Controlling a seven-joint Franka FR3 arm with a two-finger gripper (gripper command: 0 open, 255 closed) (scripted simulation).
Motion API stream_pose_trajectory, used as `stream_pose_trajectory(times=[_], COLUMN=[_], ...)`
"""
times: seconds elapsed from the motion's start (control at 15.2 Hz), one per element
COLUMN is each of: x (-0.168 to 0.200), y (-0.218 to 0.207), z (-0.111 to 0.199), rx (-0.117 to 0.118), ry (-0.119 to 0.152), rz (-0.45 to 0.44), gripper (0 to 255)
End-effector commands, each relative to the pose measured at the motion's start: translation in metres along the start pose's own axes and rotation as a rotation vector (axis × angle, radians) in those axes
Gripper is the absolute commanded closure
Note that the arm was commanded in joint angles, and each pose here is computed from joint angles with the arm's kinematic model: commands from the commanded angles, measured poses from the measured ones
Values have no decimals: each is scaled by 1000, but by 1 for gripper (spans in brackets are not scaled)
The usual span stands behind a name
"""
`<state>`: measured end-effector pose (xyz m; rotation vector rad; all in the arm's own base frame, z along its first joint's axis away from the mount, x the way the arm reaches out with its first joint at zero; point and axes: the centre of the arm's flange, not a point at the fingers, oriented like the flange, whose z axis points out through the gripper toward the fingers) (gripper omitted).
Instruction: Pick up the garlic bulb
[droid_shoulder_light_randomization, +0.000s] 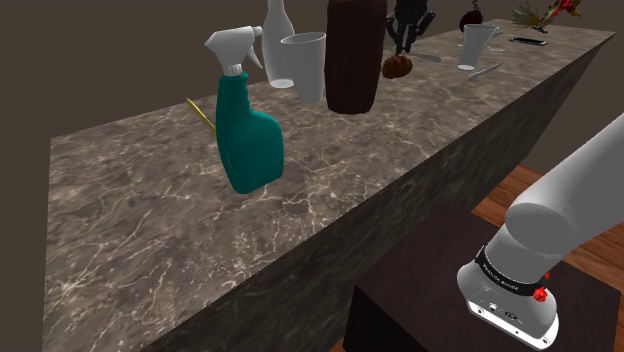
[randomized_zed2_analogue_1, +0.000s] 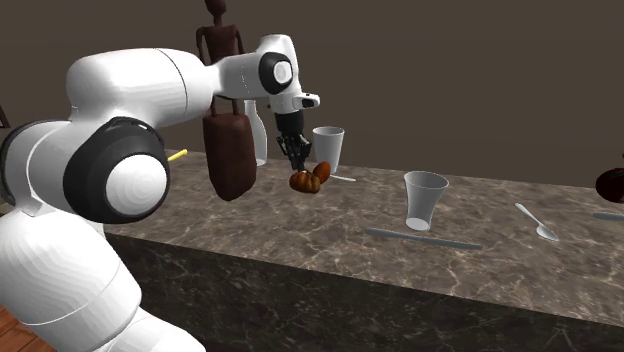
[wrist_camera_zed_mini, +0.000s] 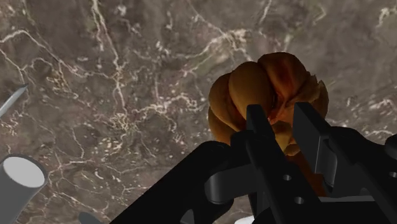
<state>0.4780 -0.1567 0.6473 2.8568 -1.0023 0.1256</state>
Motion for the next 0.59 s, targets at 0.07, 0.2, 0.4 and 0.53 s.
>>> stream_pose_trajectory(times=[0.07,0.2,0.4,0.53], x=[2,3,5,5], y=[1,2,3,3], z=[-16,-27,-42,-43], rx=[0,0,0,0], ry=[0,0,0,0], rz=[0,0,0,0], gripper=[255,255,255,255])
